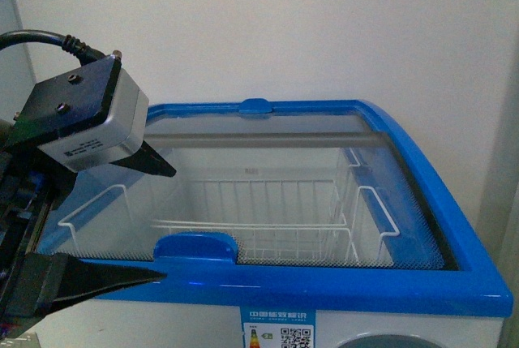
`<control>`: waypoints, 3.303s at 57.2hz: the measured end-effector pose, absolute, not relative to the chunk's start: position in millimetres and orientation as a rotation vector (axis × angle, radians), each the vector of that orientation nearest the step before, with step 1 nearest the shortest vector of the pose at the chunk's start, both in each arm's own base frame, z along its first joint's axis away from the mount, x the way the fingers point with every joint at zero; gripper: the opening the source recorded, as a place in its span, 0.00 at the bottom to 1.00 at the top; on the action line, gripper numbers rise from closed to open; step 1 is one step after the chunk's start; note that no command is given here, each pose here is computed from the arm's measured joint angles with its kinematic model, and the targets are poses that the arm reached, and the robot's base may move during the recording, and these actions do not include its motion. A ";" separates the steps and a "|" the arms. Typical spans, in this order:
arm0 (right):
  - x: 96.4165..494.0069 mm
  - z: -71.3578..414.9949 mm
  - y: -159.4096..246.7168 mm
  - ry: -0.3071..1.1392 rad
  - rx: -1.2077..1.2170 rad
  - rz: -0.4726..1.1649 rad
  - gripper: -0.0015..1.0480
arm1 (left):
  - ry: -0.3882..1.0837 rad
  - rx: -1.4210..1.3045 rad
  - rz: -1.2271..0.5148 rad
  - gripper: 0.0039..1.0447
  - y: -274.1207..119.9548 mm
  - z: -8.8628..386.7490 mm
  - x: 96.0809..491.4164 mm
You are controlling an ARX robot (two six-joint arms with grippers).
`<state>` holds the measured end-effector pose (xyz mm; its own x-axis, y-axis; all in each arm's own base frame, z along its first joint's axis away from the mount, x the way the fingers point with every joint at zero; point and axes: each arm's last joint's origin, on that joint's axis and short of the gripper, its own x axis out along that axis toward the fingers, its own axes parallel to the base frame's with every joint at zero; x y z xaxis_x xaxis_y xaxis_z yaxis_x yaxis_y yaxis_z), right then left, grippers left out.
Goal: Put drink in fridge
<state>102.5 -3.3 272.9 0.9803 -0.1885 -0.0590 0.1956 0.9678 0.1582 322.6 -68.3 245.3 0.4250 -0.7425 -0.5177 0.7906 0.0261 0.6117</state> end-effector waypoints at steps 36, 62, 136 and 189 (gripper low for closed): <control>102.5 272.9 -3.3 0.044 0.164 -0.193 0.35 | -0.008 1.029 -1.128 0.92 -68.7 223.5 379.7; 102.5 272.9 -3.3 0.044 0.165 -0.192 0.35 | -0.015 0.950 -1.108 0.92 -68.2 216.6 439.3; 102.5 272.9 -3.3 0.044 0.164 -0.193 0.35 | 0.010 0.744 -0.424 0.92 -22.6 276.4 436.7; 292.1 340.6 62.0 0.434 -0.919 0.776 0.35 | 0.003 0.004 0.027 0.02 6.0 200.4 143.9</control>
<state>292.1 62.0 340.6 0.6558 0.4073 -0.6357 -0.7548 0.3703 -0.5414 143.9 6.0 200.4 0.9996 0.0271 -0.0032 -0.0271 0.9996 0.0039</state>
